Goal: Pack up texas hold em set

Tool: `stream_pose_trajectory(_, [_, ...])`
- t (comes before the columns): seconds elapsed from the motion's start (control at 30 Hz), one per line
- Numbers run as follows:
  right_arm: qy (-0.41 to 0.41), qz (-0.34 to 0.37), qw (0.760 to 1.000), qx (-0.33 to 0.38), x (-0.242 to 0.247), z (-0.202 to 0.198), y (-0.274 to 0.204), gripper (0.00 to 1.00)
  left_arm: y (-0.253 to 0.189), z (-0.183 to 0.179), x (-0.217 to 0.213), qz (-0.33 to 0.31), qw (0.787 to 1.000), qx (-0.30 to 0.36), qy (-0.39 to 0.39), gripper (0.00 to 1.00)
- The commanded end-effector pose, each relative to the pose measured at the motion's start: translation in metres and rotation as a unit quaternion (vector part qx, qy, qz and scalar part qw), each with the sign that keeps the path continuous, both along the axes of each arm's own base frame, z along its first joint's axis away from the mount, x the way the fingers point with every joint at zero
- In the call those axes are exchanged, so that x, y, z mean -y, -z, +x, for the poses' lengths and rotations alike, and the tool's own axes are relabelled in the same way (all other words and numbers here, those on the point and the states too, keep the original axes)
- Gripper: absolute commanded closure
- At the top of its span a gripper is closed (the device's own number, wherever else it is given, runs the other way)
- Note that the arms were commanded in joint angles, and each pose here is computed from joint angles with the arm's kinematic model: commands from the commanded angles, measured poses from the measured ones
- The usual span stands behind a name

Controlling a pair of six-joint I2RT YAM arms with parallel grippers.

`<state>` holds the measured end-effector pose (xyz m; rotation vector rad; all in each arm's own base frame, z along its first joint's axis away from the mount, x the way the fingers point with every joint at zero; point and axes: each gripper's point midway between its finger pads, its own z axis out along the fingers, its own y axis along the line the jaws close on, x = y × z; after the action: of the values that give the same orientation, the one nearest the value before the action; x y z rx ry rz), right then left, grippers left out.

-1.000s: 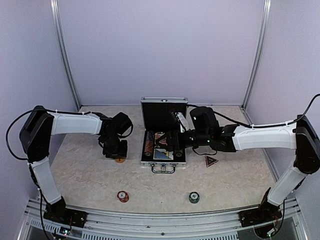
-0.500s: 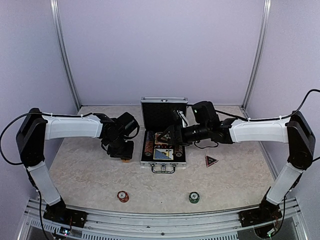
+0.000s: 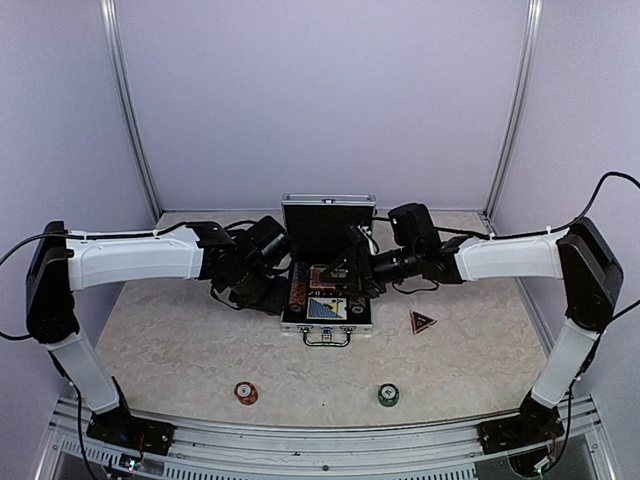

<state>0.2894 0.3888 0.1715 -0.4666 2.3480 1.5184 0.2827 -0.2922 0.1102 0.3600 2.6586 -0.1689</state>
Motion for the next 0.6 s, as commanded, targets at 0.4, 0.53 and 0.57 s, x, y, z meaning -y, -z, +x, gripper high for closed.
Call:
stream_pose_trajectory(0.4, [-0.037,0.041,0.996,-0.07,-0.008,0.001,0.007,0.22,-0.056,-0.021,0.05,-0.014,0.993,0.081,0.087,0.55])
stream_pose_trajectory(0.53, [-0.05,0.048,0.995,-0.078,-0.01,-0.002,0.008,0.27,-0.06,-0.027,0.059,-0.018,0.991,0.085,0.101,0.55])
stream_pose_trajectory(0.57, [-0.051,0.048,0.994,-0.079,-0.01,-0.002,0.009,0.28,-0.061,-0.028,0.061,-0.019,0.991,0.086,0.104,0.55])
